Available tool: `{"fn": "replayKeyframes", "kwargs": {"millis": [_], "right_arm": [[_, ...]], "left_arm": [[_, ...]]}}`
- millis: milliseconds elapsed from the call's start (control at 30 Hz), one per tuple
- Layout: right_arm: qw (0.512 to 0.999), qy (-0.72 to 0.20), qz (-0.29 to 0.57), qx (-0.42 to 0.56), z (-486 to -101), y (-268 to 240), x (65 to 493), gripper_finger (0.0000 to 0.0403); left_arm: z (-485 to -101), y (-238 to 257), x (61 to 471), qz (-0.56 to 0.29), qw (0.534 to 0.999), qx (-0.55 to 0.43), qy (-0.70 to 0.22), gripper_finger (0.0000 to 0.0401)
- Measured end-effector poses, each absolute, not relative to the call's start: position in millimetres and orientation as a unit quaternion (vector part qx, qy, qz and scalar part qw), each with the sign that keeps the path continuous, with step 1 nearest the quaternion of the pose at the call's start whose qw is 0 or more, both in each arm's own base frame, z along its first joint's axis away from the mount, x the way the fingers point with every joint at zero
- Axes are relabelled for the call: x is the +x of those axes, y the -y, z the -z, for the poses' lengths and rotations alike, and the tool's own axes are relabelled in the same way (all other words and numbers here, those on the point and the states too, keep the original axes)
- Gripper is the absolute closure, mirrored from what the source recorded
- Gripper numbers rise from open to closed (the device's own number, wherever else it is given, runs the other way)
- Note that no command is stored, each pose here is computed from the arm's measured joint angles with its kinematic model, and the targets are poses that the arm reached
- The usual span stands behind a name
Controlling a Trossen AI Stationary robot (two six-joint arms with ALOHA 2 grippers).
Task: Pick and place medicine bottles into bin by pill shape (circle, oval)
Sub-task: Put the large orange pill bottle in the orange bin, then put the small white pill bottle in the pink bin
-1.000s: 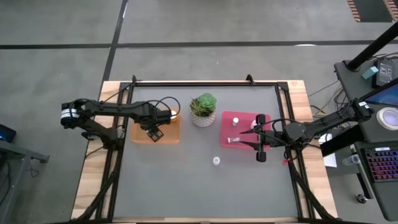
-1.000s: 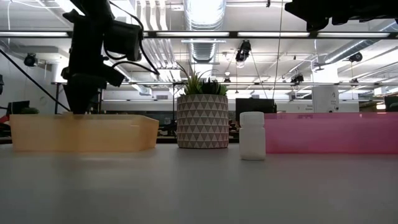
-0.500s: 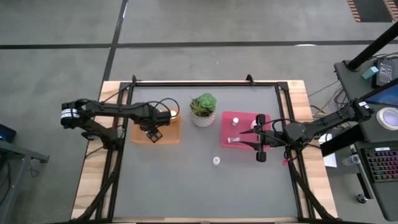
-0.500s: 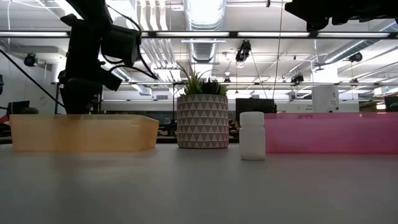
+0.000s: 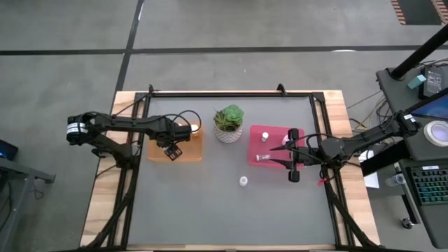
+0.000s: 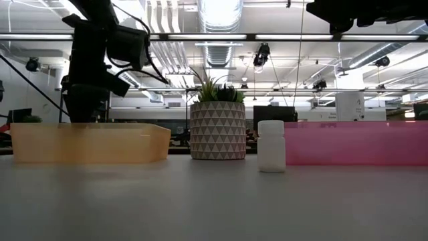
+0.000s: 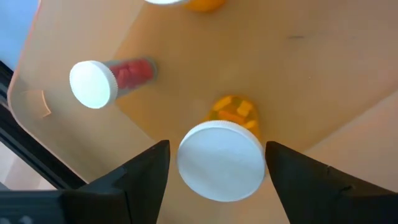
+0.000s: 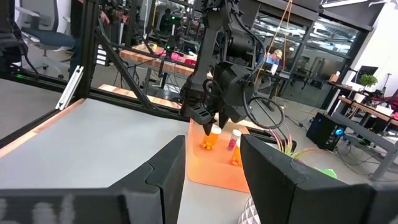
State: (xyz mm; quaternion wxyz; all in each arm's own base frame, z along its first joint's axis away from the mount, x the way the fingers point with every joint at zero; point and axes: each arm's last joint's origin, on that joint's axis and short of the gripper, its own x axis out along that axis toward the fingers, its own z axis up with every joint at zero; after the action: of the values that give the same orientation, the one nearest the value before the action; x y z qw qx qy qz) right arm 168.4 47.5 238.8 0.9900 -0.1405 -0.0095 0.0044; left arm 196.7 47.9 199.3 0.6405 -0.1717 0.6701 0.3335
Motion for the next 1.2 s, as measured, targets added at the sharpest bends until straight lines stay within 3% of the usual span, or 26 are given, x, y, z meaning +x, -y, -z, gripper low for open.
{"fn": "replayKeyframes", "kwargs": {"millis": [367, 633, 933, 1200], "right_arm": [[0.995, 0.013, -0.004, -0.103, -239.7, -47.5, 168.4, 0.0257], [0.999, -0.026, -0.006, -0.026, -231.8, -47.6, 168.4, 0.0257], [0.997, -0.069, -0.003, 0.024, -219.1, -50.2, 175.8, 0.0257], [0.993, -0.103, 0.002, 0.057, -209.8, -54.5, 187.2, 0.0257]], "left_arm": [[-232.8, -43.9, 193.2, -0.325, 0.698, -0.179, -0.613, 0.0151], [-264.9, -23.2, 195.1, -0.295, 0.789, -0.151, -0.517, 0.0151], [-295.3, 12.9, 221.1, -0.156, 0.932, -0.07, -0.32, 0.0151], [-316.2, 41.3, 244.3, -0.06, 0.98, 0.055, -0.182, 0.0151]]}}
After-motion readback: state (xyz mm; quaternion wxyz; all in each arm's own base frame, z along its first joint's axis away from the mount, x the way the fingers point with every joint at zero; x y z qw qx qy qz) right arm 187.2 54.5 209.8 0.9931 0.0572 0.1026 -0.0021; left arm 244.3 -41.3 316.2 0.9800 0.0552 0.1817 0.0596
